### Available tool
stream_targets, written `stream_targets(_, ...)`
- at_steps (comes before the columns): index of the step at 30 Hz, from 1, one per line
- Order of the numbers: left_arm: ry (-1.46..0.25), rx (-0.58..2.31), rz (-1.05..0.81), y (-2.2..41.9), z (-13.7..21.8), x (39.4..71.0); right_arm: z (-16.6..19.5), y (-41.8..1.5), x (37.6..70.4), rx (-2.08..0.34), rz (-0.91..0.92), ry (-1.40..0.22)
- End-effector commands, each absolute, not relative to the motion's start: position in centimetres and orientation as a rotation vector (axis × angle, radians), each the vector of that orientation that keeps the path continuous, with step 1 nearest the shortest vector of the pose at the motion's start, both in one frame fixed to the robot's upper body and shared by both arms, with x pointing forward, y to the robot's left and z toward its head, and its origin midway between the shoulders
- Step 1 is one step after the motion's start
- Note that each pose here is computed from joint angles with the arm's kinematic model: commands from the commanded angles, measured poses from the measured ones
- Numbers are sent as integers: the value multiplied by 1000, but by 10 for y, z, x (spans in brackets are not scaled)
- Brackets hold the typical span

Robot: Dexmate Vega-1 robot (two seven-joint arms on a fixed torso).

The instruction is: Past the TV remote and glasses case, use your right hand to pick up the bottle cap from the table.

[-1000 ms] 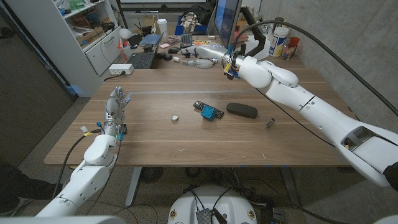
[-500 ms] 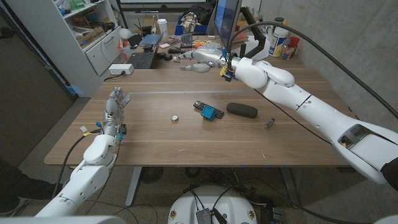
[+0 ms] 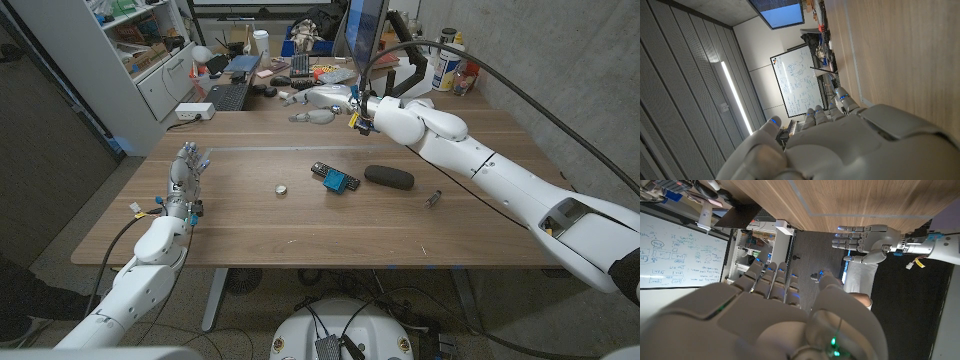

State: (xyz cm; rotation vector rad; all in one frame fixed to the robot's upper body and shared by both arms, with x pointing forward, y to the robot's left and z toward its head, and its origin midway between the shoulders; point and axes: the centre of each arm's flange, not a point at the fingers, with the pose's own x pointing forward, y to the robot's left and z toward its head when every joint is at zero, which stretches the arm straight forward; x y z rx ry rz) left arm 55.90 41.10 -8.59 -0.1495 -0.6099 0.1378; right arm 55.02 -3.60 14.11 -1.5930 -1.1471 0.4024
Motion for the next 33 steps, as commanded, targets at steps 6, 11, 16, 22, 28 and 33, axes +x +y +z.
stream_targets(6, -589, -146, 146, 420, -88, 563, 133, -24, 561, -1621, 443, -1121)
stream_targets(11, -589, -146, 147, 421, -88, 564, 131, -22, 563, -1632, 448, -1112)
stream_targets(16, -592, -147, 141, 423, -88, 566, 128, -21, 565, -1644, 458, -1098)
stream_targets(22, -598, -146, 138, 423, -87, 567, 126, -20, 565, -1656, 458, -1090)
stream_targets(28, -598, -143, 142, 423, -86, 565, 121, -20, 566, -1670, 461, -1087)
stream_targets(33, -598, -140, 143, 421, -86, 564, 117, -22, 565, -1679, 465, -1085)
